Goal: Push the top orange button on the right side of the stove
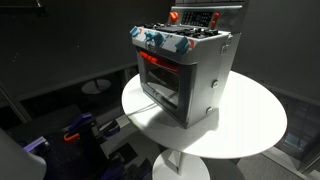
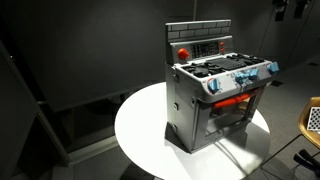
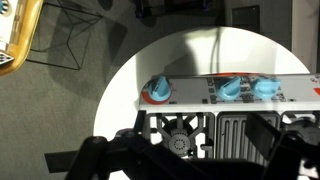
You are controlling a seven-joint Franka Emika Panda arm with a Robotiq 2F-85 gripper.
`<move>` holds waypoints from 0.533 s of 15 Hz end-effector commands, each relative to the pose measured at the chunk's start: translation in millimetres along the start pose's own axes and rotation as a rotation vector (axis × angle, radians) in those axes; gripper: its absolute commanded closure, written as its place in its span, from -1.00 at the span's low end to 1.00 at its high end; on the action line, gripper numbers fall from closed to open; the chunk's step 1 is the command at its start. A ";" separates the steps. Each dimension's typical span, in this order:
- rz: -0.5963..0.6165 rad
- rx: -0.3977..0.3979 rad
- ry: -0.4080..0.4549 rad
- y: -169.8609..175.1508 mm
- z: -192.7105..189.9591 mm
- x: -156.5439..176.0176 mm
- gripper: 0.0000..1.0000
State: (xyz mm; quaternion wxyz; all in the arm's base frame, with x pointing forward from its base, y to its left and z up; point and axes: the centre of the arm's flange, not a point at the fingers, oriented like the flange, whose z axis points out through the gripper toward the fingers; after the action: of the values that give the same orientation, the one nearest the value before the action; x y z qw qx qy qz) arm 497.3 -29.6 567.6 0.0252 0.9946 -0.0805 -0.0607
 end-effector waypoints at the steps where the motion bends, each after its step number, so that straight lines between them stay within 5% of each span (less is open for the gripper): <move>1: -0.058 0.010 0.008 2.9 -9.0 -38.7 -1.00; 8: -0.051 0.024 0.036 8.1 -1.1 -80.0 -1.00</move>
State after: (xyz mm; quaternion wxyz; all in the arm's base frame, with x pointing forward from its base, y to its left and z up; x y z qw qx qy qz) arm 441.9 -25.1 582.6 0.0226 0.9964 -0.0619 -0.0525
